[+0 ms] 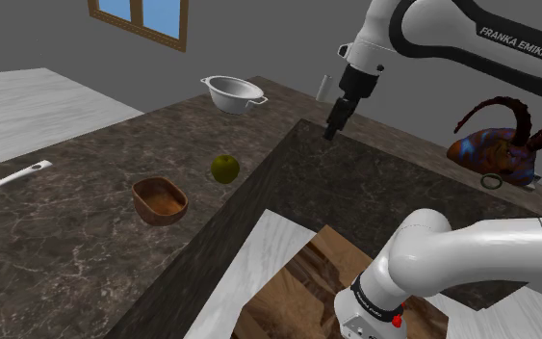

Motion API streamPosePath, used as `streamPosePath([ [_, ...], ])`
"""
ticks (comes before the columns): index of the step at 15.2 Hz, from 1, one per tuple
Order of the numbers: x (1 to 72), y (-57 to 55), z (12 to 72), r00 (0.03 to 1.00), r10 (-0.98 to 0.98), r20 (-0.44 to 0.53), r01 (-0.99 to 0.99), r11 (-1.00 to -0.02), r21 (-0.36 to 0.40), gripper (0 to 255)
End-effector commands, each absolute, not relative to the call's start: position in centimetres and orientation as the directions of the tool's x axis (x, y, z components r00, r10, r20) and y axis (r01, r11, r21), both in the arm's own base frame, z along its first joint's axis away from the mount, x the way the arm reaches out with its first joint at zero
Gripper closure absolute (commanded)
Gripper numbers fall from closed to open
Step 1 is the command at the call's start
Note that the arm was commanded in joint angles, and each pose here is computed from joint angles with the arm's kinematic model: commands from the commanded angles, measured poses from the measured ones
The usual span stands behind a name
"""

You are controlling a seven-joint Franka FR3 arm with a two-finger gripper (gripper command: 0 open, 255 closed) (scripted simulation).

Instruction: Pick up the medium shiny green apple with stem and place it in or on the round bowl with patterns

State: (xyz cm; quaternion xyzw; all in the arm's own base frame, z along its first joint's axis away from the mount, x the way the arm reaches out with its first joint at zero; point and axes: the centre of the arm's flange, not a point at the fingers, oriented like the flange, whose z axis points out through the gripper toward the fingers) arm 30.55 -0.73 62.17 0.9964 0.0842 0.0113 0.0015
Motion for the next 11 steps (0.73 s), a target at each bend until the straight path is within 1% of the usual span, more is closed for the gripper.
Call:
streamPosePath([
  [1,30.6,-0.7,62.2,0.986,0.168,0.022,0.168,-0.986,0.005,0],
  [11,40.1,1.6,54.5,0.987,0.136,0.085,0.136,-0.991,0.009,0],
])
